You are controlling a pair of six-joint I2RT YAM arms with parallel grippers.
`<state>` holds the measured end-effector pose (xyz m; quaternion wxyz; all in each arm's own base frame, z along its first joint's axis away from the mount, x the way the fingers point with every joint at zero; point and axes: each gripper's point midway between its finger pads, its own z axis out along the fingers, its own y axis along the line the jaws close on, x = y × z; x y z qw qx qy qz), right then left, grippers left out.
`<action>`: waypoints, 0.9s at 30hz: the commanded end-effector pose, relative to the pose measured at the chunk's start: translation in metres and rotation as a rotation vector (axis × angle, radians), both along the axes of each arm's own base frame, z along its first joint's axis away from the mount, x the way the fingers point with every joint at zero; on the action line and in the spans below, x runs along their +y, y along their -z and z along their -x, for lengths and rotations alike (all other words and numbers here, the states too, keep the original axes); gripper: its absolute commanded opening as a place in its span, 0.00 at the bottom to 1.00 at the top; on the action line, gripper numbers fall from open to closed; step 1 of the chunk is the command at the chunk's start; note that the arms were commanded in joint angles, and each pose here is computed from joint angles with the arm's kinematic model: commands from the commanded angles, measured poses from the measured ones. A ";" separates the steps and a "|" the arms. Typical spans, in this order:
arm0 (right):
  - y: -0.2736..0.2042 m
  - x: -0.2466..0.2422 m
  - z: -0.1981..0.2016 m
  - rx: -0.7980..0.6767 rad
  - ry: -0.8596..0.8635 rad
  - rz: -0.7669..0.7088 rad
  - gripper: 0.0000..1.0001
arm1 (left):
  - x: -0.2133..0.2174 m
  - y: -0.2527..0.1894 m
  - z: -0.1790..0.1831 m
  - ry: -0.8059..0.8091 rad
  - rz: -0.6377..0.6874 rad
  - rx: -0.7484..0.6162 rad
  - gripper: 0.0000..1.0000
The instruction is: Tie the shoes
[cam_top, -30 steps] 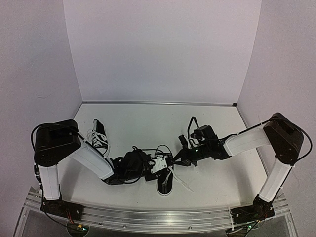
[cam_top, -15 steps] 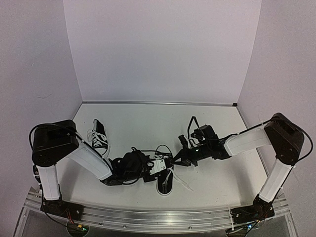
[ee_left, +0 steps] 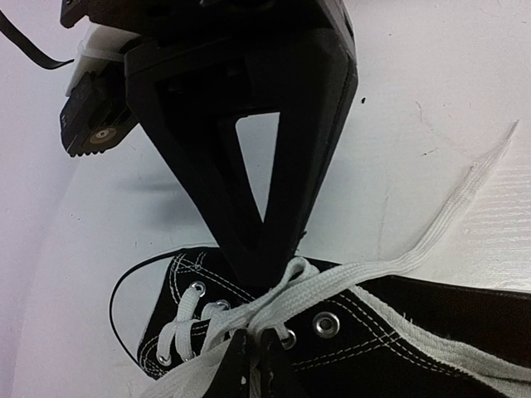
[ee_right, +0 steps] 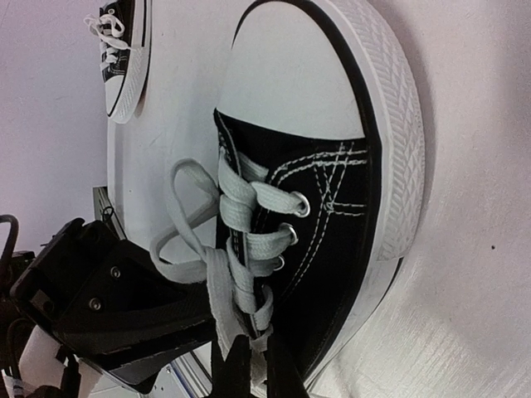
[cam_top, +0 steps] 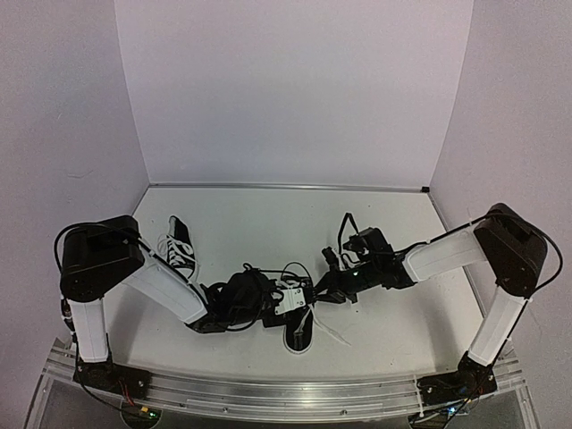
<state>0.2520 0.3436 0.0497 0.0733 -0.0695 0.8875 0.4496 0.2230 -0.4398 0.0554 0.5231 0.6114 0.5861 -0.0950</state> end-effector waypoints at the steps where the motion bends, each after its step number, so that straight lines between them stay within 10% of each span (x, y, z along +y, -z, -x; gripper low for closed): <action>1: -0.006 -0.002 -0.014 -0.033 0.034 0.004 0.07 | -0.008 -0.003 0.003 0.027 0.009 -0.002 0.04; 27: -0.011 0.011 -0.003 -0.010 -0.071 -0.040 0.21 | -0.012 -0.001 0.002 0.026 0.010 0.010 0.00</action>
